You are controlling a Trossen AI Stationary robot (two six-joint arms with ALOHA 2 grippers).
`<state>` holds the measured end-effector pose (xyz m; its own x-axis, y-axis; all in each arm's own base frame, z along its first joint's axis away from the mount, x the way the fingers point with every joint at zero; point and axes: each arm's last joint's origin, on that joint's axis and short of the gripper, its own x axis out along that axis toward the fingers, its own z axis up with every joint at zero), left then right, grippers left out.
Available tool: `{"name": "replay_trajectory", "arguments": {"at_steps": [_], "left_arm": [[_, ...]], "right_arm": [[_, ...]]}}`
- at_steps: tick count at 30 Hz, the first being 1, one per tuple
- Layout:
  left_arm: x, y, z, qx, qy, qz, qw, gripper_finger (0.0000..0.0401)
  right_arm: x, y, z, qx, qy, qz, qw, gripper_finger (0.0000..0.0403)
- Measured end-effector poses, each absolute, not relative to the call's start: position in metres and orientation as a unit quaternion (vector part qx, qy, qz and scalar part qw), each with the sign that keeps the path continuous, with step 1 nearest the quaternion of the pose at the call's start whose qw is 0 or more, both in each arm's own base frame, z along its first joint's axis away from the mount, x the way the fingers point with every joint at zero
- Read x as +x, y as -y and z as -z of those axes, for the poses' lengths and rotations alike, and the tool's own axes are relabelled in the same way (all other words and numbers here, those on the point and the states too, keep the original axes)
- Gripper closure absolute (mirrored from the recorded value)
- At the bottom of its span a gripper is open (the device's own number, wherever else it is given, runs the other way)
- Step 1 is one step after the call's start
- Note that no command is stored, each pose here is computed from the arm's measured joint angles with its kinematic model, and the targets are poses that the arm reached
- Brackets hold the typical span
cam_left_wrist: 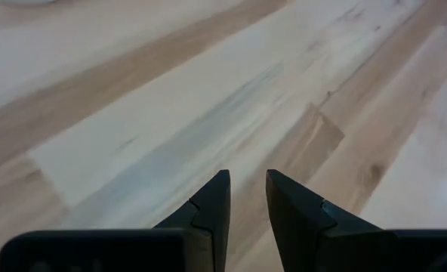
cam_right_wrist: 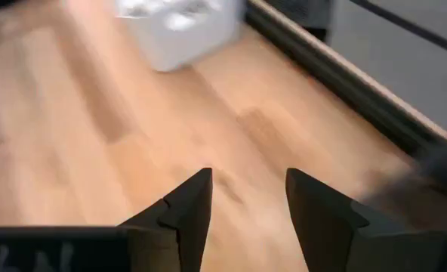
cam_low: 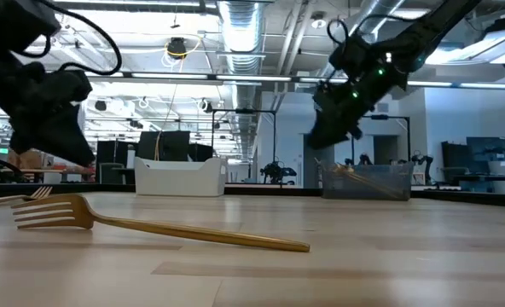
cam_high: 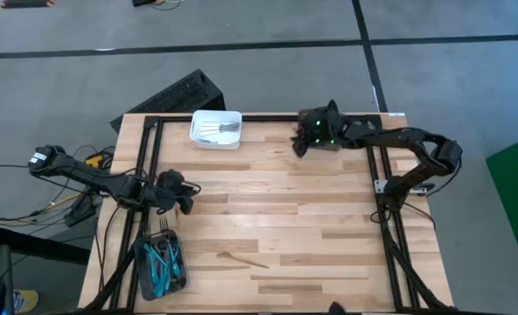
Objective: Sort silverware by color (type)
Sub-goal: Put the gold fork into the top black bin
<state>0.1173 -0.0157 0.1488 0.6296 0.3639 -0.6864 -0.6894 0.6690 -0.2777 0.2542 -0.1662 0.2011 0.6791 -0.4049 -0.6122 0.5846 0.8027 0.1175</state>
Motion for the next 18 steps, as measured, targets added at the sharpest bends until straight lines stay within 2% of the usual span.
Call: {"name": "replay_trajectory", "arguments": {"at_steps": [3, 9, 14, 18], "left_arm": [[0.116, 0.016, -0.161, -0.286, -0.322, -0.311, 0.847, 0.0328], [0.112, 0.015, -0.176, -0.254, -0.353, -0.323, 0.840, 0.0328], [0.101, 0.013, -0.162, -0.285, -0.407, -0.366, 0.787, 0.0328], [0.107, 0.015, -0.154, -0.277, -0.426, -0.376, 0.775, 0.0328]], "right_arm": [[0.268, 0.148, -0.204, 0.136, -0.278, 0.253, 0.917, 0.0213], [0.288, 0.113, -0.207, 0.118, -0.257, 0.255, 0.925, 0.0224], [0.308, 0.070, -0.219, 0.120, -0.197, 0.149, 0.961, 0.0228], [0.316, 0.036, -0.224, 0.105, -0.174, 0.098, 0.974, 0.0228]]}}
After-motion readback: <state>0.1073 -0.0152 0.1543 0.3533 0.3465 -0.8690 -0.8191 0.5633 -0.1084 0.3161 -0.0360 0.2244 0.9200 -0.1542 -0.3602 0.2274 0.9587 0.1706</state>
